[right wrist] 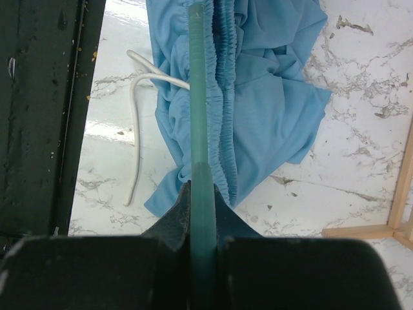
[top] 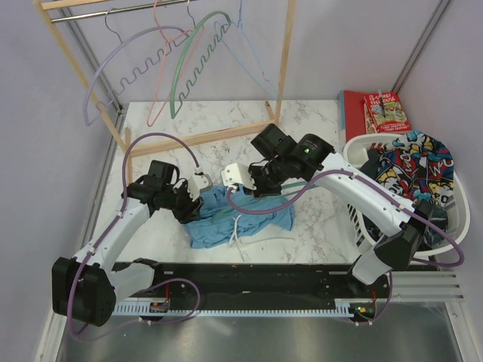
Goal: Place the shorts on the hanger
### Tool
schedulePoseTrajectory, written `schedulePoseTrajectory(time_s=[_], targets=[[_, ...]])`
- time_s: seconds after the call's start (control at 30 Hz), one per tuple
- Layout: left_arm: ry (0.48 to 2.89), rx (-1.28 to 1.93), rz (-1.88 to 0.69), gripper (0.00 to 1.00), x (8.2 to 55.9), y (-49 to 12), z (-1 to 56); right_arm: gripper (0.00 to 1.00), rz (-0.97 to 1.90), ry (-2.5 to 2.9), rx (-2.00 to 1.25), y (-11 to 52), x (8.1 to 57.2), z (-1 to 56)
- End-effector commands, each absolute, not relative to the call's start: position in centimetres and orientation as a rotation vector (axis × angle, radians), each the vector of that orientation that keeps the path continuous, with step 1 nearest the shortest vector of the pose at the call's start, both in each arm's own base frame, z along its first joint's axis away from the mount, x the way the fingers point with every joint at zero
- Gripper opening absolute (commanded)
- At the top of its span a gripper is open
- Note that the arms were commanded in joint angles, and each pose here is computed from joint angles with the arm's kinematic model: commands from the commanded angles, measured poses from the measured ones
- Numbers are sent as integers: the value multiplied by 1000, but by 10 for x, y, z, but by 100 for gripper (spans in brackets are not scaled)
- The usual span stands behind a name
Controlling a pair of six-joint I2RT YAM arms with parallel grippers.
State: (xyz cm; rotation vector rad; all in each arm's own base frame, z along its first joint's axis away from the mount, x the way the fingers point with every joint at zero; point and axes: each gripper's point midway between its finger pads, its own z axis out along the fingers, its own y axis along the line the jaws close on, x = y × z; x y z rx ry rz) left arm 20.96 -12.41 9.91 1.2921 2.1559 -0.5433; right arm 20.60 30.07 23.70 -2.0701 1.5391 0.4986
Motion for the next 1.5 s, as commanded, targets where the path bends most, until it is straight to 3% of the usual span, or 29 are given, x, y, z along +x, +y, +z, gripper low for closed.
schedulePoseTrajectory(time_s=[0.0, 0.33, 0.6, 1.27, 1.47], targets=[[2080, 1227, -574, 53, 228, -137, 127, 0, 502, 1460, -2054, 304, 206, 255], [2147, 1280, -569, 49, 221, -130, 98, 0, 464, 1444, -2023, 302, 215, 262], [2130, 1299, -575, 23, 220, -131, 104, 0, 450, 1418, -2003, 314, 229, 263], [2124, 1323, -593, 3, 214, -131, 108, 0, 524, 1378, -2073, 316, 219, 252], [2111, 1333, -610, 2, 214, -134, 110, 0, 522, 1390, -2089, 315, 220, 245]])
